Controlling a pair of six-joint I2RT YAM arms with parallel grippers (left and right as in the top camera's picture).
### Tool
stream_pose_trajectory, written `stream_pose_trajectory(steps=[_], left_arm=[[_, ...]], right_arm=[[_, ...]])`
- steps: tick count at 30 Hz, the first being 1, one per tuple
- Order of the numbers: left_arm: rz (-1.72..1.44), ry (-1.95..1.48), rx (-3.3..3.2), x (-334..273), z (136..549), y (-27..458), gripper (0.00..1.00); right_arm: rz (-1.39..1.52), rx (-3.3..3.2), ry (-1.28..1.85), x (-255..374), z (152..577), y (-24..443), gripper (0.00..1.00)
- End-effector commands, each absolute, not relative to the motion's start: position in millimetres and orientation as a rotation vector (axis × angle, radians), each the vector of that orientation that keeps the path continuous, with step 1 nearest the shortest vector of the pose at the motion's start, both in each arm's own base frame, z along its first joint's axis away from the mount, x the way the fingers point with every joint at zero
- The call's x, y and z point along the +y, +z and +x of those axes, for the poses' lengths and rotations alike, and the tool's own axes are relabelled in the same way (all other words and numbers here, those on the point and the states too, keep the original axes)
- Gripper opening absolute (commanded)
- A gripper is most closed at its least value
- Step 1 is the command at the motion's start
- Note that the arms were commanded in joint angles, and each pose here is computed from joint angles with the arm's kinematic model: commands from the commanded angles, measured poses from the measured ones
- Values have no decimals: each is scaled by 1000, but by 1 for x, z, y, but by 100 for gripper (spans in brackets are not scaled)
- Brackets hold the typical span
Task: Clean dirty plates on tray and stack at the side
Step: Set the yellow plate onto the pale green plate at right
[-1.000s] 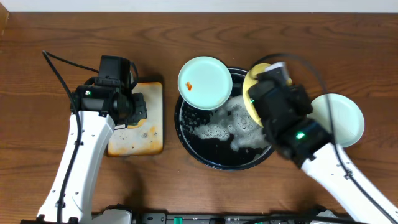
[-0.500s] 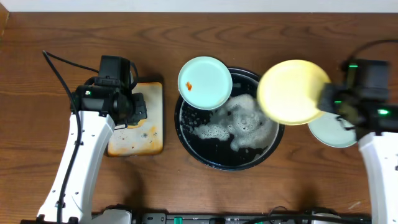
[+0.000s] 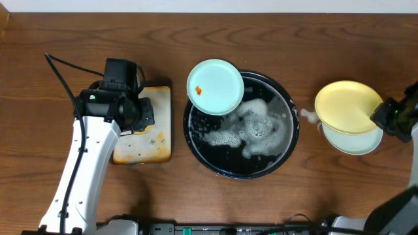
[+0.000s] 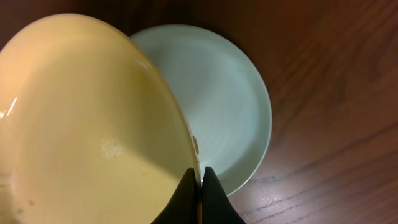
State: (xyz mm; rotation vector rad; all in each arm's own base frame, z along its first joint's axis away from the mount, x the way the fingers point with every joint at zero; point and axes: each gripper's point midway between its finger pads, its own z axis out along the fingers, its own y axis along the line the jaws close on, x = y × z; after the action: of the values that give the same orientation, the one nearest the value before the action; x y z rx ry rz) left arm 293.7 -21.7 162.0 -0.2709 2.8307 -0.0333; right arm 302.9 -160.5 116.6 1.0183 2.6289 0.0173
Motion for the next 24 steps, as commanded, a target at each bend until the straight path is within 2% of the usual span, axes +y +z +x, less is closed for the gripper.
stream_pose_trajectory(steps=[1, 9, 13, 18, 20, 24], left_arm=[[-267, -23, 2811, -19, 298, 169, 8], [-267, -23, 2811, -19, 298, 169, 8], [-267, -23, 2811, -19, 298, 169, 8], [-267, -23, 2811, -19, 298, 169, 9], [-267, -23, 2811, -19, 298, 169, 9], [-267, -24, 2810, -19, 298, 169, 9]], right_arm=[[1111, 2643, -15, -177, 299, 102, 1], [1191, 2716, -73, -188, 289, 72, 2], [1212, 2711, -133, -194, 285, 72, 12], [1190, 2674, -91, -190, 292, 83, 17], [1114, 2643, 11, -177, 303, 97, 19], [697, 2547, 396, -109, 344, 148, 36]])
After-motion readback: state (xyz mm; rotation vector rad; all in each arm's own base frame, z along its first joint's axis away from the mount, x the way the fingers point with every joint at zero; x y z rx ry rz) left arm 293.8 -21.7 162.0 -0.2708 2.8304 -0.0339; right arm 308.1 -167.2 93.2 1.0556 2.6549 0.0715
